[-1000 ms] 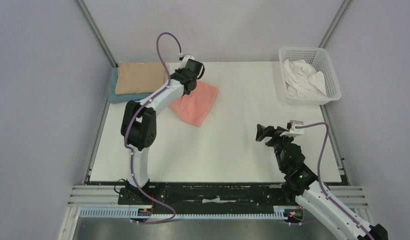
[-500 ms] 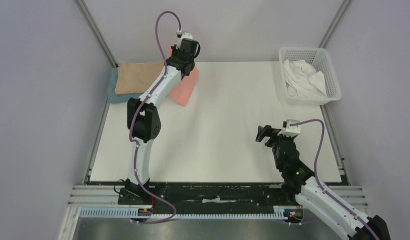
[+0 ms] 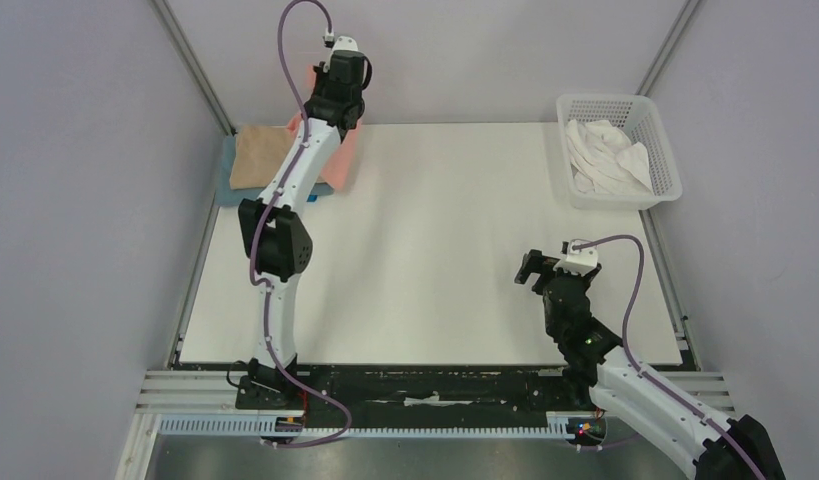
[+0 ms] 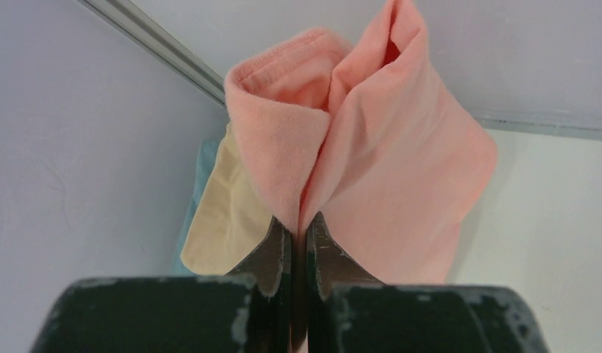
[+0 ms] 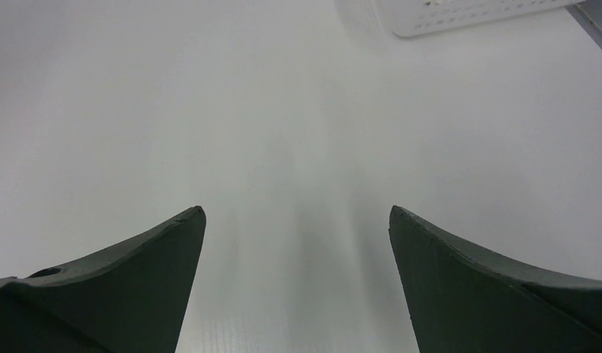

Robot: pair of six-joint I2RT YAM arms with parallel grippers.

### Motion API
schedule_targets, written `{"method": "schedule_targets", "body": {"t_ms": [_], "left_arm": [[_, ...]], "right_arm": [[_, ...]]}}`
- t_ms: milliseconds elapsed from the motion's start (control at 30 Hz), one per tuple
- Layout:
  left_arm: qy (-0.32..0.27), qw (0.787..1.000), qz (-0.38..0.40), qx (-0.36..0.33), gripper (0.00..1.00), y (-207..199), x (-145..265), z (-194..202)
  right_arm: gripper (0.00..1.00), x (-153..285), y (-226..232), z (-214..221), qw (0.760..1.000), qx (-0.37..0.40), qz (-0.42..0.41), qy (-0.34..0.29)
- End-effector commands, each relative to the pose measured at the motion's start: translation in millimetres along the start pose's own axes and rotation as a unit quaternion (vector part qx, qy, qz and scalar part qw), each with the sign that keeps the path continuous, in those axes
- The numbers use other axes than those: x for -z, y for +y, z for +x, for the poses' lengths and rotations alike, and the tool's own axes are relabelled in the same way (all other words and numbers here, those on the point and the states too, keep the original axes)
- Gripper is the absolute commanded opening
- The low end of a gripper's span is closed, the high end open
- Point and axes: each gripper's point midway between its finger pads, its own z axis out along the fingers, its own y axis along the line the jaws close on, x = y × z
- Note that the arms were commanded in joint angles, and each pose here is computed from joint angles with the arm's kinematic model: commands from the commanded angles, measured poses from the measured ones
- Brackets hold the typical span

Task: Fold and stack the t-shirts
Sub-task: Put the neatly folded tshirt into the corner of the board with the left arm

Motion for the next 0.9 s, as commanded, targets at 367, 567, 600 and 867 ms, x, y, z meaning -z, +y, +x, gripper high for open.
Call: {"method": "schedule_targets", "body": {"t_ms": [367,567,600,867], "left_arm": [[-0.038,0.995,-0.039,0.081,0.02,61,-16,-36],[0.003,0.995,-0.074,0.068,0.02,81,-58,6],[0.01,0.995,-0.075,0.068,0.02,85,-66,14],[0.036,0.995,-0.085,0.036,0.02,94,-122,64]], "right_arm": [[0.98,-2,-15,-16,0.998,-0.003,0.048,-0.031],[0.98,-3,-17,-15,0.998,0.001,0.055,-0.029],[0.98,-3,-18,-15,0.998,0.004,0.058,-0.028],[0.98,-4,-20,-13,0.997,0.009,0.067,-0.024]]}}
